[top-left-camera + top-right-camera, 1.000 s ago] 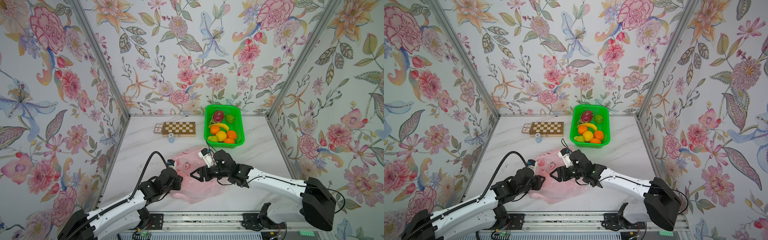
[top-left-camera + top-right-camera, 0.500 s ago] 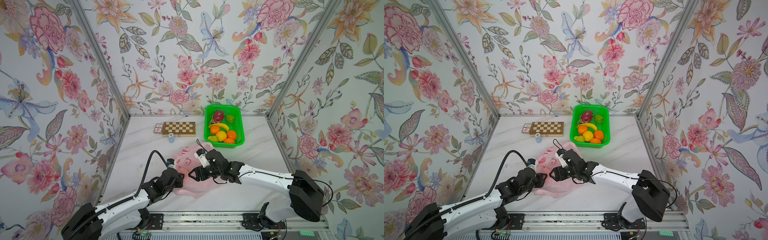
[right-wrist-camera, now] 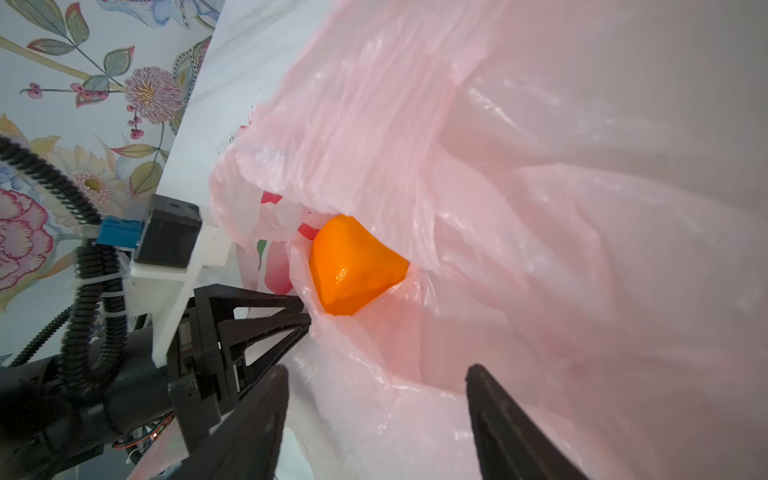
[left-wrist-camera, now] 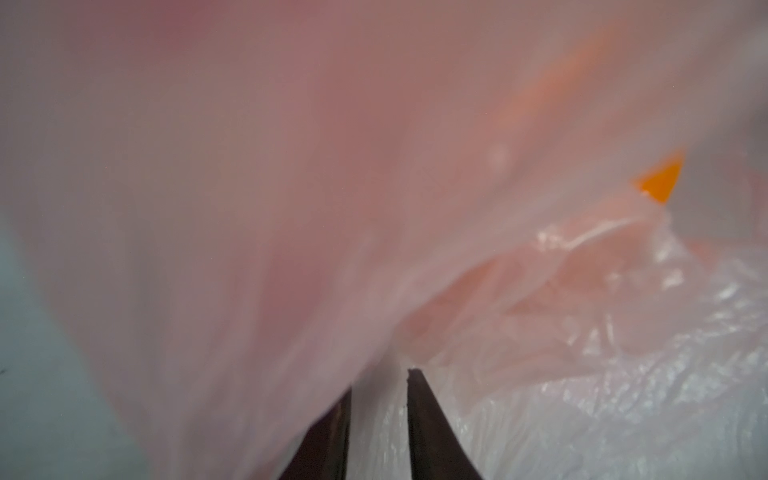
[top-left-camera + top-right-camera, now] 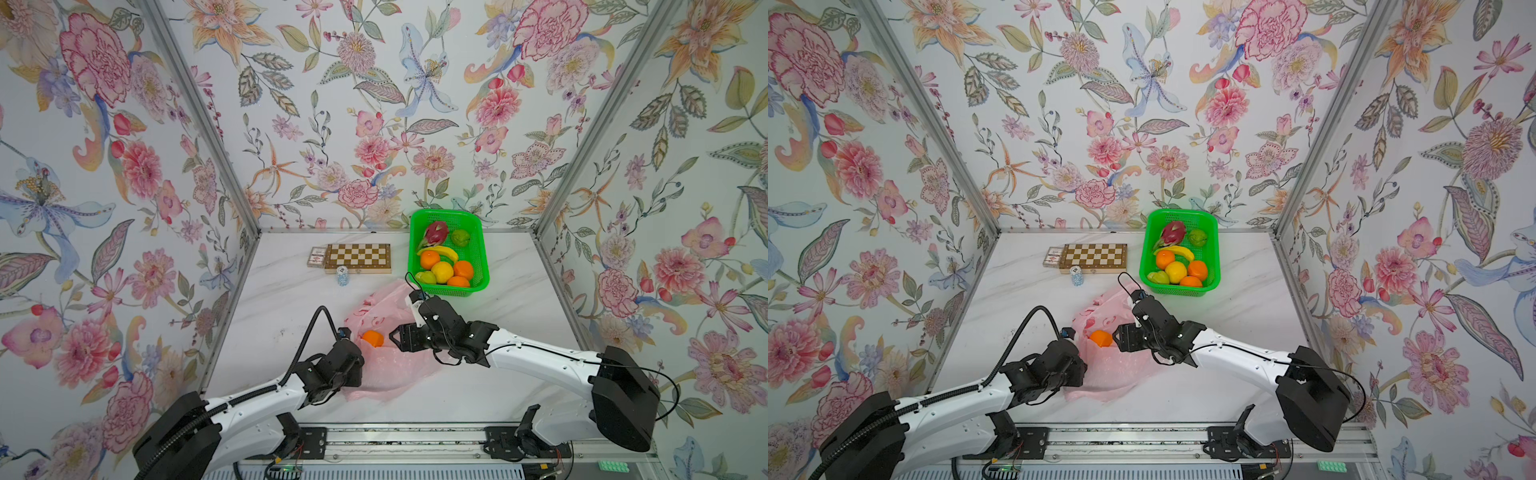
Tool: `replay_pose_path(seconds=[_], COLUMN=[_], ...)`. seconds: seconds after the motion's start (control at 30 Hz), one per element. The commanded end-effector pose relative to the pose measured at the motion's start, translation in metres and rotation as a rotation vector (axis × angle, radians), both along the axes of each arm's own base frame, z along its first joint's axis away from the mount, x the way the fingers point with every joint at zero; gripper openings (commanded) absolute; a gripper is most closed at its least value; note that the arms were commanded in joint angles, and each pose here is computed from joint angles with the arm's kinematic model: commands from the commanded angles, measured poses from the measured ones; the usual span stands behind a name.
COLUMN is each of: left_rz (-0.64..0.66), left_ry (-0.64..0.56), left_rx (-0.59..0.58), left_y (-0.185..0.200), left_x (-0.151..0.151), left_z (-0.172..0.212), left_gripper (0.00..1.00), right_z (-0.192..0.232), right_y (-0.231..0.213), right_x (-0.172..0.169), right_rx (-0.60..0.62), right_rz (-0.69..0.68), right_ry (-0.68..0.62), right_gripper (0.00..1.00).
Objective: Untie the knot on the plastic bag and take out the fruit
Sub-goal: 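Move both grippers back into the pink bag toward the orange, then push the left gripper down onto the orange while the right holds the bag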
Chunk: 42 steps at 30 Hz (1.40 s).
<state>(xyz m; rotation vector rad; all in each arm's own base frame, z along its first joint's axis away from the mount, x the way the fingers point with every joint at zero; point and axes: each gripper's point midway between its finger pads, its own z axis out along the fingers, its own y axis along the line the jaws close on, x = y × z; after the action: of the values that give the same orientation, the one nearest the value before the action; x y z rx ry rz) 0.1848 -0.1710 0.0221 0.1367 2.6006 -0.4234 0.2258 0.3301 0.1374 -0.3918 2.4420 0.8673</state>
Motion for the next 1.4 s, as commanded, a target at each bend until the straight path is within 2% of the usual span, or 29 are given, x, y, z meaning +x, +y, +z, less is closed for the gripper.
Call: replay_pose_path(seconds=[0.0,0.17,0.27,0.53,0.7,0.97,1.23,1.37], left_rz=[-0.062,-0.064,-0.076,-0.089,-0.061,-0.153,-0.182,-0.164], left_ry=[-0.005,0.000,-0.006,-0.115,-0.143,-0.160,-0.051,-0.036], left_rx=[-0.043,-0.038,0.005,0.014,0.071,0.039,0.127,0.127], left_y=[-0.011,-0.016,-0.013,-0.004,0.007,-0.027,-0.045,-0.051], left_x=[-0.001,0.003,0.005,0.011,0.016,0.036,0.072,0.090], left_z=[0.001,-0.001,0.009,0.055,0.082,0.127,0.113,0.102], left_gripper=[0.27,0.29,0.41,0.59,0.60,0.58,0.55,0.55], right_z=[0.012,0.009,0.005,0.011,0.007,0.006,0.016,0.018], right_y=[0.009,0.018,0.017,0.018,0.015,0.012,0.000,-0.007], right_x=[0.001,0.003,0.005,0.004,0.003,0.002,-0.001,-0.003], right_rx=[0.071,0.081,0.074,0.106,0.108,0.095,0.114,0.113], right_rz=[0.002,0.015,-0.006,-0.003,-0.004,-0.010,-0.035,-0.049], right_ry=[-0.007,0.015,0.031,0.018,0.017,0.021,-0.008,-0.020], right_gripper=[0.69,0.69,0.69,0.69,0.69,0.69,0.69,0.71])
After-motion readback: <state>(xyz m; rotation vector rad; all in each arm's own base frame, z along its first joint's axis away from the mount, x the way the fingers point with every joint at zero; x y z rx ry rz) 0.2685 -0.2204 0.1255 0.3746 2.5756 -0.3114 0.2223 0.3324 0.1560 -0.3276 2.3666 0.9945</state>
